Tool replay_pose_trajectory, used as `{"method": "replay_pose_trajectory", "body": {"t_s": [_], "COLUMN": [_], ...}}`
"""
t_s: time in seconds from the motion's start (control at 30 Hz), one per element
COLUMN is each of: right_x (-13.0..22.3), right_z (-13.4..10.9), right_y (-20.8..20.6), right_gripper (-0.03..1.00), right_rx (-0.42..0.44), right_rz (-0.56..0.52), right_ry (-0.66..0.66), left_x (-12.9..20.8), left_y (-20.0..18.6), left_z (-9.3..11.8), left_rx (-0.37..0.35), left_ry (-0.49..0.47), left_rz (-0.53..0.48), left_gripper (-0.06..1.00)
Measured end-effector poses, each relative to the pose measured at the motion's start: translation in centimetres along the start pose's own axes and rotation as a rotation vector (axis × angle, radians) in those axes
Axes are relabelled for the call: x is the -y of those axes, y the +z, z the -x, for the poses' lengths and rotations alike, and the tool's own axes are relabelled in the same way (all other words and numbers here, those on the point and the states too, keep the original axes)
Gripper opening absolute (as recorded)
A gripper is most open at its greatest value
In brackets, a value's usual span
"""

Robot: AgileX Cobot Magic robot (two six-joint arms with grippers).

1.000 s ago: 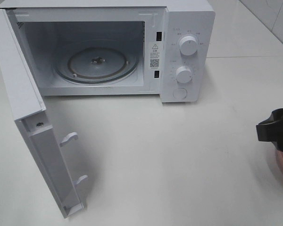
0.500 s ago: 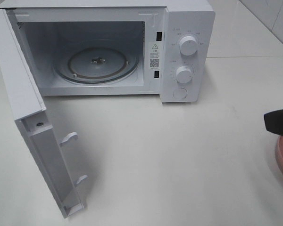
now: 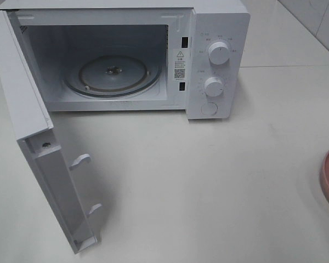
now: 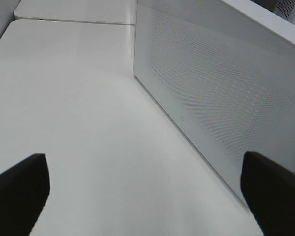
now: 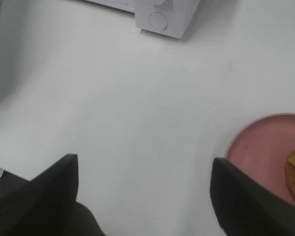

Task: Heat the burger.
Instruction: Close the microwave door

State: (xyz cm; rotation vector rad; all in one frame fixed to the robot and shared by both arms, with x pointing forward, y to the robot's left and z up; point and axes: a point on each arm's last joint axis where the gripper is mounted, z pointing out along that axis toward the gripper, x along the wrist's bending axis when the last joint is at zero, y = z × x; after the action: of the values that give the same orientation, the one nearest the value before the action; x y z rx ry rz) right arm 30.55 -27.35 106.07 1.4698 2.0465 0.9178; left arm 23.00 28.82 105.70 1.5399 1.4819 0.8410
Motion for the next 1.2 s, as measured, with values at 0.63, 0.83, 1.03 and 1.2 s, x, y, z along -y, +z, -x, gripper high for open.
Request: {"method": "replay_pose_trajectory", "body": {"t_s": [0.63,0.83,1.03,1.2], "right_x": [5.4,5.9,5.9,5.9], "right_z": [1.0,0.2,0.2,0.2], "right_y": [-5.6,-5.1,-5.0,-5.0], "right_gripper": [0.71,0.71,0.71,0.71], "right_rx": [0.278,0.236,0.232,0.23], "right_rz": [0.304,0.265,0.264,0.264], "right_ry": [0.206,0.146,0.138,0.133], "left_x": [0.0,0.0,0.0,0.0], "left_y": [0.0,0.0,0.0,0.0], "left_z": [0.0,0.0,0.0,0.0], "left_rx": [0.0,0.0,0.0,0.0], "left_ry": [0.0,0.0,0.0,0.0], "left_rz": [0.0,0.0,0.0,0.0], "left_gripper": [0.98,0.98,0.98,0.98]}}
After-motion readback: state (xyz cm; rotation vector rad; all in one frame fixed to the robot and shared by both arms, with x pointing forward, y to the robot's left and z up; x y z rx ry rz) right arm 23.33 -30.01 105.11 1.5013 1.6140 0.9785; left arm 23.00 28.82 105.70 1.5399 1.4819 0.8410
